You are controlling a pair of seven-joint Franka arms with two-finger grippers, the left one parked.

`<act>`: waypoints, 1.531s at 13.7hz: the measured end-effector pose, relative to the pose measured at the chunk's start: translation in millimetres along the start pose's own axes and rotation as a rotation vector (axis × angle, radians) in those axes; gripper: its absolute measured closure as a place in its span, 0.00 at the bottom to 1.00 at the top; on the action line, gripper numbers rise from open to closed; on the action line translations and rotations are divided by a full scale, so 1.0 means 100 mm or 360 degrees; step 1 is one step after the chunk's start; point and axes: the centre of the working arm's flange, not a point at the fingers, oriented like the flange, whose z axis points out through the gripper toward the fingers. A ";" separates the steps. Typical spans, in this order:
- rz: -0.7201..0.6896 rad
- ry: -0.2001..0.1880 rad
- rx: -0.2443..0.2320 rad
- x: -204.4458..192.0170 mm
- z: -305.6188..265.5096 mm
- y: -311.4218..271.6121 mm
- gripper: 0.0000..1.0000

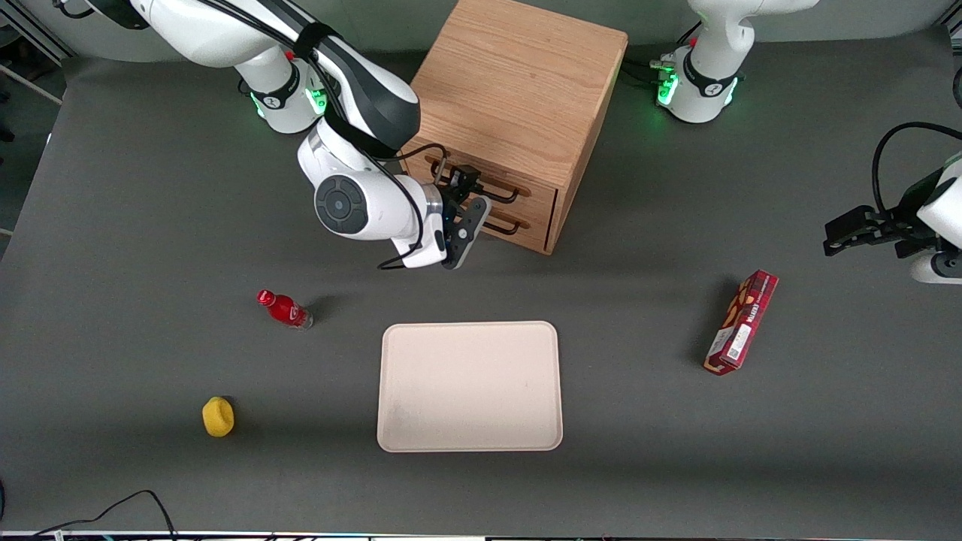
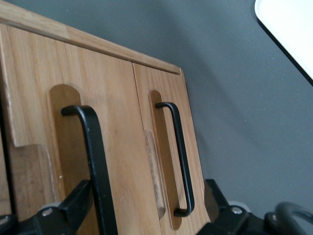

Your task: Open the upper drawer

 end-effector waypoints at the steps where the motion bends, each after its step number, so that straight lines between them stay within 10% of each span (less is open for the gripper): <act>1: -0.0007 0.0001 -0.0007 0.02 0.03 -0.01 0.00; 9: -0.0022 0.0086 -0.0163 0.23 -0.14 0.43 0.00; 21: 0.0090 0.0110 -0.0127 0.31 -0.62 1.11 0.00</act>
